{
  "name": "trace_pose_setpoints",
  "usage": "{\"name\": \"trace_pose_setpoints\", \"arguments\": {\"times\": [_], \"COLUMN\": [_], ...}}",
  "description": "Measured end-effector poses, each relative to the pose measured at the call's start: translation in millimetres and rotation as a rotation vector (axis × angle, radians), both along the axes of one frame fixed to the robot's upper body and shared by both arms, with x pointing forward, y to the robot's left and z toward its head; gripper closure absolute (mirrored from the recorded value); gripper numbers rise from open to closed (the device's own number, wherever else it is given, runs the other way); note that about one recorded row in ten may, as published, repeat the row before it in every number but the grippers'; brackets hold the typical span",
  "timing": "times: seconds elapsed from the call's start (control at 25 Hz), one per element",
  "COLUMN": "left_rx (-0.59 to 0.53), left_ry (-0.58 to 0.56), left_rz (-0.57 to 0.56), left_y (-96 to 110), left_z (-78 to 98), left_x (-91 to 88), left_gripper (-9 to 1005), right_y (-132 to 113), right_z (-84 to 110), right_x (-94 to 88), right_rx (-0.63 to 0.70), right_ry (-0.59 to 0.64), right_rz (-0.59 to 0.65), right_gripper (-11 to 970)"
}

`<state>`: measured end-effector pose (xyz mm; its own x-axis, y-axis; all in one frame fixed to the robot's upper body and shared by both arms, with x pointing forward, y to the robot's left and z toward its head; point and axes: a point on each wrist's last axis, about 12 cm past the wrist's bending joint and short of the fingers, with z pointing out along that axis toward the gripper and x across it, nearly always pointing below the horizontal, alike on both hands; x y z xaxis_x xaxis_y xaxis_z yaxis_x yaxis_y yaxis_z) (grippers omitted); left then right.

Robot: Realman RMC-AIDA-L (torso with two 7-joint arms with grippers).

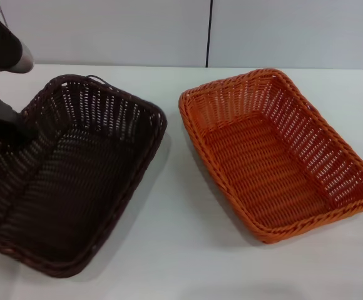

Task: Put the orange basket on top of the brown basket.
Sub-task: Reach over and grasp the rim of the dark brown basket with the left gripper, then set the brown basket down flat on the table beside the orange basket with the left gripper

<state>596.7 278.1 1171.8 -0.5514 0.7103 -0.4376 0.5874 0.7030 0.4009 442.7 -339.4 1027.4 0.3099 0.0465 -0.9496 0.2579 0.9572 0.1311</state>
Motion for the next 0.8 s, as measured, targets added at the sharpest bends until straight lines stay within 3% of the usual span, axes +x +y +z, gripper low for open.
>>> {"name": "trace_pose_setpoints", "arguments": {"times": [0.16, 0.36, 0.48, 0.56, 0.8], "left_rx": [0.069, 0.053, 0.051, 0.035, 0.031], "left_ry": [-0.012, -0.040, -0.050, -0.069, -0.074], "left_rz": [-0.169, -0.343, -0.388, -0.442, -0.491], "left_y": [3.6, -8.7, -16.0, -34.1, -51.7], "left_z": [9.6, 20.5, 23.4, 26.7, 22.2], "left_x": [1.0, 6.8, 10.0, 23.3, 38.0], "left_gripper": [713, 714, 714, 714, 734], "right_y": [0.4, 1.7, 3.6, 4.0, 3.5], "right_z": [0.3, 1.1, 1.6, 1.6, 1.2], "right_x": [-1.0, -0.2, 0.4, 0.3, -0.7], "right_rx": [0.003, 0.009, 0.015, 0.017, 0.018], "right_ry": [-0.004, -0.010, -0.015, -0.016, -0.014], "right_rz": [-0.001, 0.000, 0.004, 0.005, 0.001], "right_gripper": [199, 200, 200, 200, 200]}}
